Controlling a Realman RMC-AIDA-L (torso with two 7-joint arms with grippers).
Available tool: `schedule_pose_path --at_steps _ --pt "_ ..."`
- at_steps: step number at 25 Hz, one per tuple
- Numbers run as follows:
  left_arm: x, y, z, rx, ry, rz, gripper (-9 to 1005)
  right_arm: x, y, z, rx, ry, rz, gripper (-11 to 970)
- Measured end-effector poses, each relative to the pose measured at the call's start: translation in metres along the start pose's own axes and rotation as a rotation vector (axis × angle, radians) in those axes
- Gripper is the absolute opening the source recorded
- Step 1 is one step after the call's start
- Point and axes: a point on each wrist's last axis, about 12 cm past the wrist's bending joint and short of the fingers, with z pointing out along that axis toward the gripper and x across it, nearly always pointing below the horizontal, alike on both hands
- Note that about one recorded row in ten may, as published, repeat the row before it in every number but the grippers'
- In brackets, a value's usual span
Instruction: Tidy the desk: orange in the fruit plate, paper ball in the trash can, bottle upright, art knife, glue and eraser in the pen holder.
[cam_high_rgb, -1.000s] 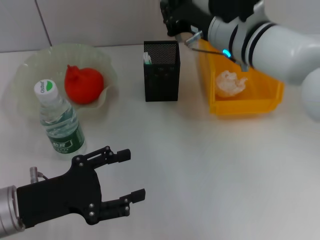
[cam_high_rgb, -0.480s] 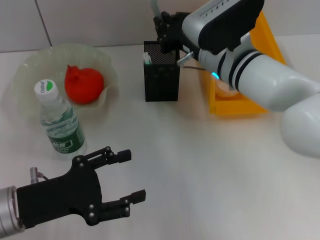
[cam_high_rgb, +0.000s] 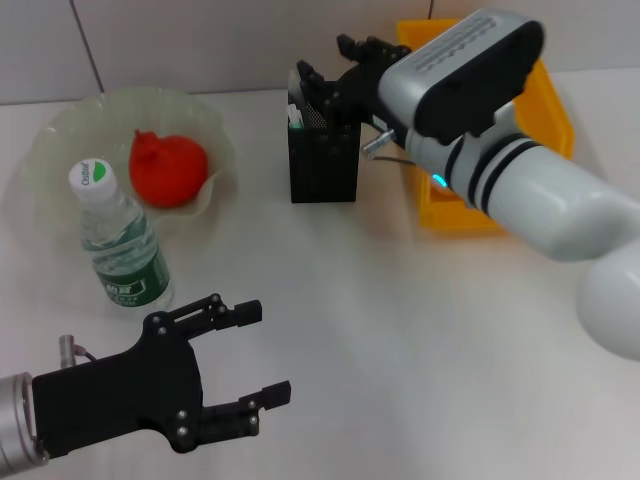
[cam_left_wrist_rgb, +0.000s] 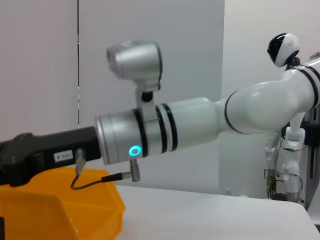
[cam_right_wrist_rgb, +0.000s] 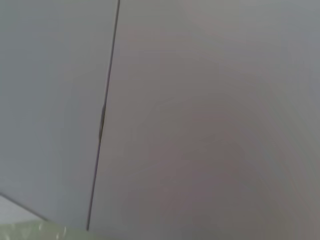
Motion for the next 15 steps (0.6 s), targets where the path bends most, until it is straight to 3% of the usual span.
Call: schedule_pose_path --at_steps 4,10,15 --pt "-0.002 0.0 -0.005 -0.009 -0.016 0.001 801 -0.03 0.003 -0.038 0.008 -0.081 0.064 557" --pt "-0.003 0.001 -0.006 -0.015 -0.027 0.003 801 -0.053 0.001 -0.064 0.025 -0.114 0.092 756" --pt "-0.003 0.001 -0.005 -0.012 -0.028 0.001 801 -0.076 -0.006 -0.071 -0.053 -0.003 0.132 803"
